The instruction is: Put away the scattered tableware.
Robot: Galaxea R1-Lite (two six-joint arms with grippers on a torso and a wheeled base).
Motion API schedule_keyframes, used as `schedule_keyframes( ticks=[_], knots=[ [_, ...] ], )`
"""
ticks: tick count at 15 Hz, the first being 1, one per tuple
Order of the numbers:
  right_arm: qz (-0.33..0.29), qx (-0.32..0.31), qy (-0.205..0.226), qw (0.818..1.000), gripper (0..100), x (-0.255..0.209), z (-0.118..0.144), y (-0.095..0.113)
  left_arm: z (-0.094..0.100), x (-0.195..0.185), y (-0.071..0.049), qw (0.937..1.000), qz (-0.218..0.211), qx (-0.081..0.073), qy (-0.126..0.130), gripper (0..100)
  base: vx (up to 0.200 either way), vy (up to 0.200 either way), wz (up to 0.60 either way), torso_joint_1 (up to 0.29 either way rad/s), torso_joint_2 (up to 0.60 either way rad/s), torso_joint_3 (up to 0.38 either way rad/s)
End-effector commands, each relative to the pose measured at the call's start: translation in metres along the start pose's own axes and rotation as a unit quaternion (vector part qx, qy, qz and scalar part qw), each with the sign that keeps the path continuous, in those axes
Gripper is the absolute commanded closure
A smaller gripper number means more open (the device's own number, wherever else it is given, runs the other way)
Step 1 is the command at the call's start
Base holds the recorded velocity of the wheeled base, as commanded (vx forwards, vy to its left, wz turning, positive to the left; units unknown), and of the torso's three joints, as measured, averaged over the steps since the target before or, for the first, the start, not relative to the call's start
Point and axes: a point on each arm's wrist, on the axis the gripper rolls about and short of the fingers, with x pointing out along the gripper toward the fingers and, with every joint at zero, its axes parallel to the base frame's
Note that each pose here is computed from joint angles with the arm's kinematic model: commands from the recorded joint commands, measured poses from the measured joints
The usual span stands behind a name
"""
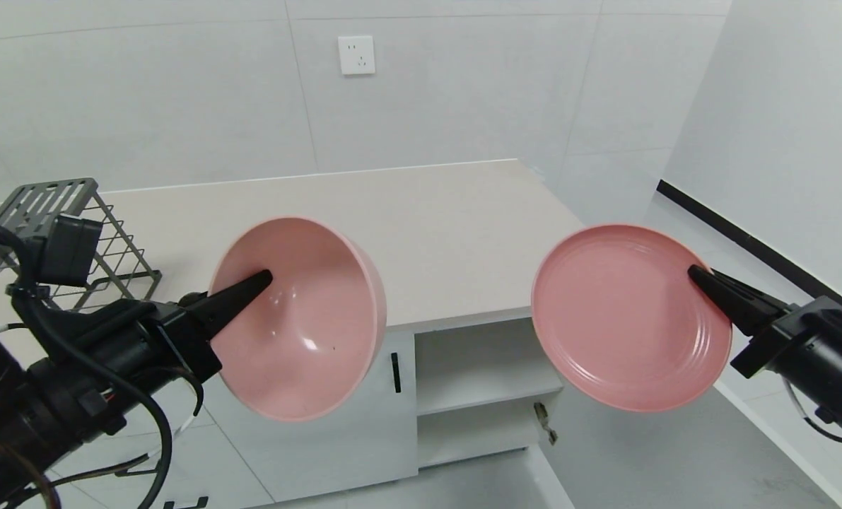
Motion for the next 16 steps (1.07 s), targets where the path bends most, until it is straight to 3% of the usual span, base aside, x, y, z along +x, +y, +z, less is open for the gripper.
schedule_keyframes(
  ticks=[1,4,10,16],
  knots=[
    [0.000,-0.001,-0.005,1.000,100,-0.0016,0.0020,0.0005,-0.0081,-0.0031,0.0020,0.9999,0.004,-0.002,0.015,100,0.000,0.000,0.00,0.000,0.00,0.000],
    [-0.002,0.000,-0.001,1.000,100,-0.0028,0.0004,0.0000,-0.0081,-0.0051,-0.0015,1.0000,-0.009,0.002,-0.001,100,0.000,0.000,0.00,0.000,0.00,0.000],
    [-0.002,0.002,0.008,1.000,100,-0.0050,-0.0030,0.0005,-0.0077,-0.0054,-0.0002,1.0000,0.005,0.003,-0.007,100,0.000,0.000,0.00,0.000,0.00,0.000],
    [-0.002,0.002,0.010,1.000,100,-0.0051,-0.0036,0.0004,-0.0079,-0.0052,-0.0001,1.0000,0.006,0.002,-0.007,100,0.000,0.000,0.00,-0.223,0.45,0.216]
  ],
)
